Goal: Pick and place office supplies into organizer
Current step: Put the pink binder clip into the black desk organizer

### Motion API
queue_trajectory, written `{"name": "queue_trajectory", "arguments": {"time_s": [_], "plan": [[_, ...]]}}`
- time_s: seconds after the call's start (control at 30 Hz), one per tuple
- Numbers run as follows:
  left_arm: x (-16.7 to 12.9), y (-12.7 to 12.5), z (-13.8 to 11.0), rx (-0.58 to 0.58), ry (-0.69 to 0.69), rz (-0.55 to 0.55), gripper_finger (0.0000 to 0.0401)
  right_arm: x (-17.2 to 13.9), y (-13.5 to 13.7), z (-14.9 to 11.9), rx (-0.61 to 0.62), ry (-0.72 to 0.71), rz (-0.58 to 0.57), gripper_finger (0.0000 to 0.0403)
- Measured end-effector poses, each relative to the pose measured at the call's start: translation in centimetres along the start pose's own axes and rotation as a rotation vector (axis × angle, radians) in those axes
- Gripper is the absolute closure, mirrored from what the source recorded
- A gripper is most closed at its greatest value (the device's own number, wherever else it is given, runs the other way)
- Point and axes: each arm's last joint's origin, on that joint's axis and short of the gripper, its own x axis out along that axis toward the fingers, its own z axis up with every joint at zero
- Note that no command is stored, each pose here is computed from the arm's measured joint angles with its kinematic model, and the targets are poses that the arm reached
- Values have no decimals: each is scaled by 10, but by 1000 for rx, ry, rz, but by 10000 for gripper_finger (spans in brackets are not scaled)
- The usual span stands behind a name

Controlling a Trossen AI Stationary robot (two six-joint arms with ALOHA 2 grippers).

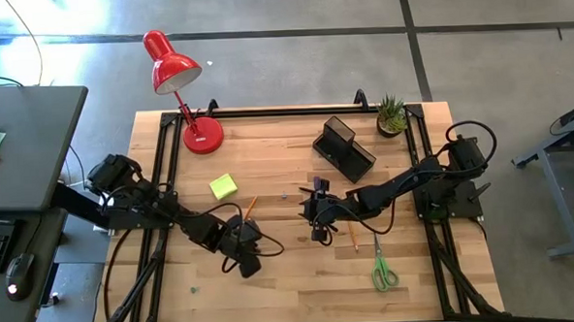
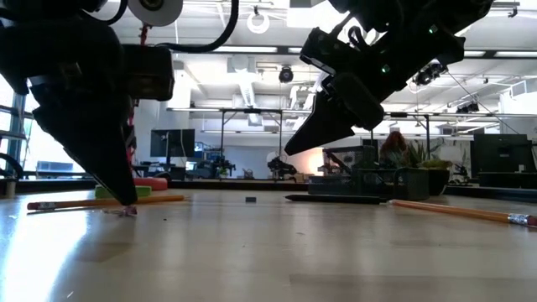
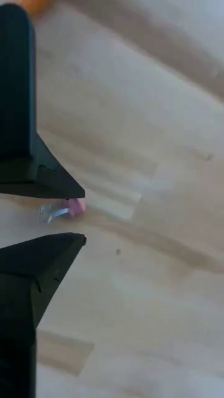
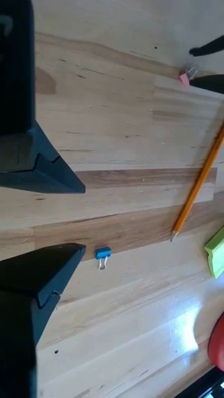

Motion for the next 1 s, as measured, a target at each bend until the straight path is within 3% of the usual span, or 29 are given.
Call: {"name": "queue_trajectory", "arguments": {"time_s": [0.47,0.6,0.67,1.0], "plan": [[7,1,-4,21,22,22,316,0,0,0,0,-1,0,270],[7,1,-4,90,44,6,316,0,0,0,0,-1,0,270],[6,1,-4,201,45,0,316,0,0,0,0,-1,0,270],[-2,-1,1,1067,-18,8,316,0,0,0,0,0,0,270]]}}
